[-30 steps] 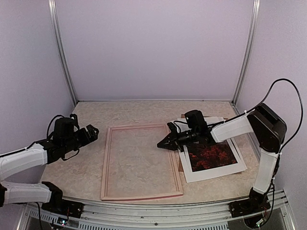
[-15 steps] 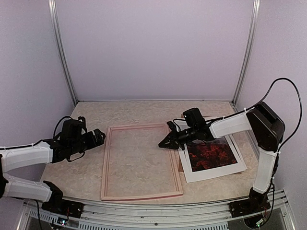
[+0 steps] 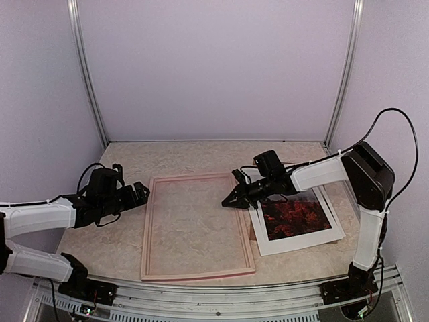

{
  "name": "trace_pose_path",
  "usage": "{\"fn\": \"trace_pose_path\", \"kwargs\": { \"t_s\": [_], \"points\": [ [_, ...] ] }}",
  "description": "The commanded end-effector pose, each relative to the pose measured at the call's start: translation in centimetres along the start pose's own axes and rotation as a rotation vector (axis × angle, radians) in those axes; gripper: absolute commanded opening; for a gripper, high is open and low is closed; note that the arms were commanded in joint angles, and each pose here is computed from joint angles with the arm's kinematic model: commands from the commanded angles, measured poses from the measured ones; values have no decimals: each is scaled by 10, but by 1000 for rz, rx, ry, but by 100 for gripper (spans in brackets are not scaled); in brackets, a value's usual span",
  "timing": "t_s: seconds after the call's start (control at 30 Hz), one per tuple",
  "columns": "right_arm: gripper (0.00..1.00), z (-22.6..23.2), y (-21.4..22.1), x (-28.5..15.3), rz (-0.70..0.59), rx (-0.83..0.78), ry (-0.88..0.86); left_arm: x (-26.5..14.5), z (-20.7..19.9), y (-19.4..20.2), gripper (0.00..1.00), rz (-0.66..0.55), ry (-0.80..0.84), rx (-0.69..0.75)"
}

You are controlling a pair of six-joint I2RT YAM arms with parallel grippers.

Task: Put the photo into the frame
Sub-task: Place the glass panel at the frame body.

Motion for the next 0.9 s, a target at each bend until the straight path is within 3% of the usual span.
{"fn": "trace_pose_path", "kwargs": {
  "t_s": [0.0, 0.87],
  "points": [
    [0, 0, -8, 2, -2, -24, 7, 0, -12, -14, 99, -37, 31, 20],
    [0, -1, -19, 6, 2, -77, 45, 18, -19, 3, 99, 36, 41, 45]
  ]
}}
Point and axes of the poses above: each gripper's point midway between its finger pads, its own x axis out along the fingers, its own z axis along the line the jaws close on, y = z × x, the point moved 4 cm from there along -x, back along the fingers, and after that the axes turned 12 degrees about x, right-handed, at the moved point
